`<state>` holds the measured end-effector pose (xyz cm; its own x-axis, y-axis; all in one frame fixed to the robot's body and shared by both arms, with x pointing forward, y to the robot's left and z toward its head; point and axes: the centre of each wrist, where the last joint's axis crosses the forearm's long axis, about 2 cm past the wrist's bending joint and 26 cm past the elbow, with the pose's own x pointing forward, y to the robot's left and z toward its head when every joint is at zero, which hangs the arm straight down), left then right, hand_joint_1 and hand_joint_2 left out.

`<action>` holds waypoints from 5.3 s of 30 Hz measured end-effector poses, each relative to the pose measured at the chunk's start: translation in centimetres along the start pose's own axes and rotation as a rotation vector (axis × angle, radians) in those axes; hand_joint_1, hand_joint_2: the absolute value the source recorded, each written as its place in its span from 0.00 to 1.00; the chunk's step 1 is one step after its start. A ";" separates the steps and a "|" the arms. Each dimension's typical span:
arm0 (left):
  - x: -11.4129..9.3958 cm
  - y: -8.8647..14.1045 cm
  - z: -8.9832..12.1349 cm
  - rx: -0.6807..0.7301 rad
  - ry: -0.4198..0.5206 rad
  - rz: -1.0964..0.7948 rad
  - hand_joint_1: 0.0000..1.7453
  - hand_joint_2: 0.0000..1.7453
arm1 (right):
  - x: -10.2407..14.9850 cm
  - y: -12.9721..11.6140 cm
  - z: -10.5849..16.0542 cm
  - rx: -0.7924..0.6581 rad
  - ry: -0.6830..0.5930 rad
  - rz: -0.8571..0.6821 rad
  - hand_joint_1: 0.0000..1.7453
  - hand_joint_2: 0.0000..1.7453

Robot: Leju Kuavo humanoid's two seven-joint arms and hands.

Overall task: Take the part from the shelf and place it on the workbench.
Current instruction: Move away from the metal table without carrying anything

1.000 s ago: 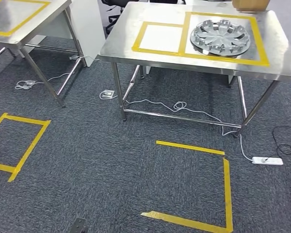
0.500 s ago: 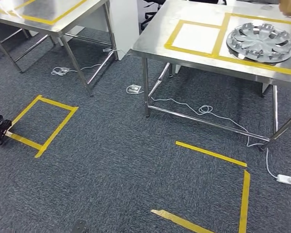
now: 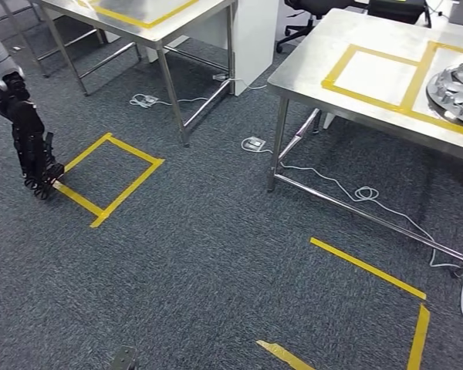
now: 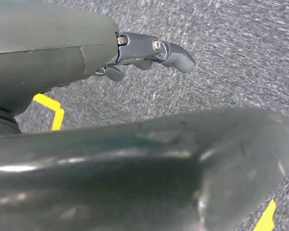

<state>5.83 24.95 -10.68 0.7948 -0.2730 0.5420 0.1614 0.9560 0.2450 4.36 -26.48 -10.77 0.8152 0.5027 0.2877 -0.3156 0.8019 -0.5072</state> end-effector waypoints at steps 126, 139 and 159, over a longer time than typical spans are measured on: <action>-0.7 0.3 0.2 0.008 -0.015 -0.013 0.00 0.00 | -0.3 0.3 0.2 0.014 -0.001 0.008 0.00 0.00; -0.8 0.3 0.3 0.009 -0.013 -0.014 0.00 0.00 | -0.3 0.4 0.3 0.015 0.000 0.011 0.00 0.00; -0.5 0.1 0.2 0.006 -0.025 -0.012 0.00 0.00 | -0.2 0.4 0.2 0.016 -0.004 0.010 0.00 0.00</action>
<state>5.30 25.20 -10.76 0.7780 -0.2874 0.5587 0.1677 0.9520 0.2562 3.99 -26.21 -10.81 0.8100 0.5119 0.2860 -0.3315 0.8021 -0.4967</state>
